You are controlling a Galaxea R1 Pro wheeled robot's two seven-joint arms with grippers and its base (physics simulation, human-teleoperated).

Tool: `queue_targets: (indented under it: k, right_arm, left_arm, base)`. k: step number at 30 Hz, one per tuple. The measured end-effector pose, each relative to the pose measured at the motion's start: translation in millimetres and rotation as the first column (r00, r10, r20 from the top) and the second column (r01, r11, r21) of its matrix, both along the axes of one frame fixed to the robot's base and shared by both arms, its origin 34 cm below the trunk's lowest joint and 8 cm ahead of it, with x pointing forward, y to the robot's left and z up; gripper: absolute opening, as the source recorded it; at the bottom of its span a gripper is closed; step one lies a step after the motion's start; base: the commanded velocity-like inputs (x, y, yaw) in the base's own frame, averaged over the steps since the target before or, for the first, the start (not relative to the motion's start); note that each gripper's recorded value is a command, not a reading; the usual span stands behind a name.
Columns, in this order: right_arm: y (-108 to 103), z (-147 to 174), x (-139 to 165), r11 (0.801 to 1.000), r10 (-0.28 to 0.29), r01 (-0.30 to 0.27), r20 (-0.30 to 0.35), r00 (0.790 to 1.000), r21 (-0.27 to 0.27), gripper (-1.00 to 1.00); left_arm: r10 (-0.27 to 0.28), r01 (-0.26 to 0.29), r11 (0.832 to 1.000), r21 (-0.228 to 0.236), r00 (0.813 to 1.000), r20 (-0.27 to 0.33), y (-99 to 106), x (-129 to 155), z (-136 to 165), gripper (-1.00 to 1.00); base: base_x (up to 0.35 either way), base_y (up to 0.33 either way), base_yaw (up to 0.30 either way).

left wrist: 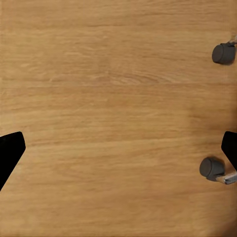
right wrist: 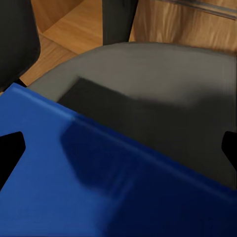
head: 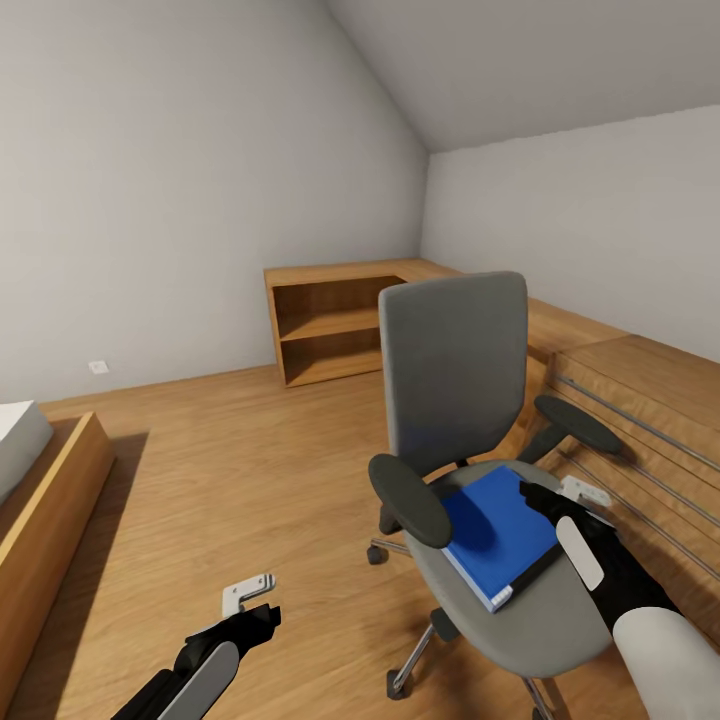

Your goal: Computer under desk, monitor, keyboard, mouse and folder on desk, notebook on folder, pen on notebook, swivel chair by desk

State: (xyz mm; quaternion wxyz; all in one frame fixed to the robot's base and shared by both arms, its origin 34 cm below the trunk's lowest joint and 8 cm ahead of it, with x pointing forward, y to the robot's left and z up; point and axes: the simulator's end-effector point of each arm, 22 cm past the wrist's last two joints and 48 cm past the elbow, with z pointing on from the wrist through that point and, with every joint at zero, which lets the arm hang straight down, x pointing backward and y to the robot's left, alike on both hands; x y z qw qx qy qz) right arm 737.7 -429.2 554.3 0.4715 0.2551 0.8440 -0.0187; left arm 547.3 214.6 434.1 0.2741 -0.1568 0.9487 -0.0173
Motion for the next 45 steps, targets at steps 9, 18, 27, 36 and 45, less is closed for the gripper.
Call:
queue_targets:
  k: [9,18,27,36,45]
  right_arm:
    - [0,0,0,1.0,0.001,-0.001,-0.001,1.0,-0.001,1.0]
    - [0,0,0,1.0,0.001,-0.001,-0.001,1.0,-0.003,1.0]
    - [0,0,0,1.0,0.003,-0.003,-0.002,1.0,-0.002,1.0]
    - [2,-1,0,1.0,0.008,-0.008,-0.005,1.0,-0.005,1.0]
    - [2,-1,0,1.0,0.013,-0.013,-0.011,1.0,-0.015,1.0]
  left_arm:
    - [0.002,-0.002,1.0,-0.002,1.0,0.0,0,0,0,1.0]
    - [0.005,-0.005,1.0,-0.003,1.0,0.0,1,0,0,1.0]
    - [0.035,-0.035,0.999,-0.012,0.999,0.007,8,5,3,1.0]
    - [0.054,-0.054,0.998,-0.017,0.998,0.021,11,9,6,1.0]
    - [0.078,-0.077,0.997,-0.02,0.996,0.051,14,14,9,1.0]
  base:
    - [0.035,-0.14,0.0]
    - [0.009,-0.024,0.0]
    - [0.001,-0.002,0.0]
    - [0.0,0.0,0.0]
    - [0.0,0.0,0.0]
